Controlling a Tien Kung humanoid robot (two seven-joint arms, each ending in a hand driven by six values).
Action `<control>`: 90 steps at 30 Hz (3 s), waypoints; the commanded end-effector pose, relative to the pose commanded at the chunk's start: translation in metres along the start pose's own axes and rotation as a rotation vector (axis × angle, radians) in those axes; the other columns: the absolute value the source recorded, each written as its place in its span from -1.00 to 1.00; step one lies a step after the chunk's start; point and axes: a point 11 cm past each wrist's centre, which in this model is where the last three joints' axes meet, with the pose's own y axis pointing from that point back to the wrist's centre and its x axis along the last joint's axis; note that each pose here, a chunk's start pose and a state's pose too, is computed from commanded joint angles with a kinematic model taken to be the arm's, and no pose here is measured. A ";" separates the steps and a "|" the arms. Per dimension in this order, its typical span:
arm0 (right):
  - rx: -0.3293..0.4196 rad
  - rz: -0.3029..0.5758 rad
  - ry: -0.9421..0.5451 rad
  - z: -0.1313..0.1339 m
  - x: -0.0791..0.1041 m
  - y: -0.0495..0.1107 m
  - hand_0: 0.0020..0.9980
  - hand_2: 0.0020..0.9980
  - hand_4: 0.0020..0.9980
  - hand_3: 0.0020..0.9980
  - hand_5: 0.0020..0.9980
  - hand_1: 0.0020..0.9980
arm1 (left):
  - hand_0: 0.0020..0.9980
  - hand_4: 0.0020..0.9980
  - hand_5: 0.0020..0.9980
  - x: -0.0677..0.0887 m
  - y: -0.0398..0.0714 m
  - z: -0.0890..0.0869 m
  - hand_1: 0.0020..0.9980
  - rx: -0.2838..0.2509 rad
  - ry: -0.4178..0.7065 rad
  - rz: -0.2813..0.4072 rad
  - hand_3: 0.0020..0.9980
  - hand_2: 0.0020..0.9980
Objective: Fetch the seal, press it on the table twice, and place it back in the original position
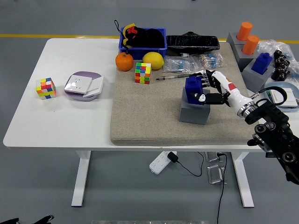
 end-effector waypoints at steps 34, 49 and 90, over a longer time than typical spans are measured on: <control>-0.007 0.069 -0.058 0.007 0.002 0.003 0.17 -0.07 0.39 -0.01 -1.00 -0.08 | 0.63 0.37 -0.15 0.001 0.000 -0.001 0.57 0.004 0.000 0.003 0.60 0.53; -0.010 0.111 -0.106 0.012 -0.002 0.004 0.17 -0.08 0.38 -0.01 -1.00 -0.08 | 0.63 0.36 -0.15 0.003 0.000 -0.001 0.57 0.005 -0.006 0.007 0.60 0.53; 0.027 0.150 -0.154 0.001 -0.004 -0.001 0.16 -0.08 0.38 -0.02 -1.00 -0.08 | 0.63 0.36 -0.15 0.004 -0.001 -0.006 0.57 0.012 0.001 0.008 0.60 0.53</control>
